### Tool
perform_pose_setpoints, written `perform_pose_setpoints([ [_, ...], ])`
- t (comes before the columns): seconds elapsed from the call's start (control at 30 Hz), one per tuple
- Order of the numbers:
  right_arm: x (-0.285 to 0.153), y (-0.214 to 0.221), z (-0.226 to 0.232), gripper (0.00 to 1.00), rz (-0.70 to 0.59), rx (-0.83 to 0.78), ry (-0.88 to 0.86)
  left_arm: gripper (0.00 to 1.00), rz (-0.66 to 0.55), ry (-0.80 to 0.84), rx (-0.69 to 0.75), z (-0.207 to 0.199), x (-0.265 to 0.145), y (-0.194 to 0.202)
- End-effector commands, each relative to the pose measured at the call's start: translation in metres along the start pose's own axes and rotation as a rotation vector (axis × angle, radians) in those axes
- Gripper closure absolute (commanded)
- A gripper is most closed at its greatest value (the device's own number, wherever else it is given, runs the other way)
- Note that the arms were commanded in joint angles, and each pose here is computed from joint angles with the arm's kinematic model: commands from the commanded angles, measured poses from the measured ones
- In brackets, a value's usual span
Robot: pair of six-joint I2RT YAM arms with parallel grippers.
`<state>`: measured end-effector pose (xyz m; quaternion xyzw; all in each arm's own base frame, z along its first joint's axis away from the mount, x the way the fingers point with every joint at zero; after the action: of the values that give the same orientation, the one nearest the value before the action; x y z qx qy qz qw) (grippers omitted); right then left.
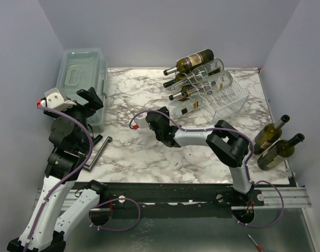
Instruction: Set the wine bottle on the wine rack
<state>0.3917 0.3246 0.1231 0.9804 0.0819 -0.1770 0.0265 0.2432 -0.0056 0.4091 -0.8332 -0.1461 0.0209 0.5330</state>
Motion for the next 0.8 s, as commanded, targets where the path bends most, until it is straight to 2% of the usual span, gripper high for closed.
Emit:
perform_pose_setpoints([
  [0.0,-0.013,0.025,-0.052,0.99,0.092,0.012,0.113,0.01,-0.001,0.018,-0.011,-0.003,-0.003,0.0],
  [0.37,-0.023,0.039,-0.05,1.0,0.121,0.033,0.1,0.01,0.001,0.026,-0.013,-0.004,-0.003,0.0],
  [0.77,-0.002,0.072,-0.046,0.99,0.249,0.042,0.181,0.01,0.003,0.031,-0.015,-0.005,-0.004,0.0],
])
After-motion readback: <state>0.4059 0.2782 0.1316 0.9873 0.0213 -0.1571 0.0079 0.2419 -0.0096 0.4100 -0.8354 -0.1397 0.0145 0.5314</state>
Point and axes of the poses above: each gripper's point midway between its finger pads, its own x axis out along the fingers, its own z axis along the line the jaws close on, y = z × x, the point moved 2 cm from there along -x, back along the fingers, and after that the axes turned 4 degrees about -x, right-handed, at the moved point
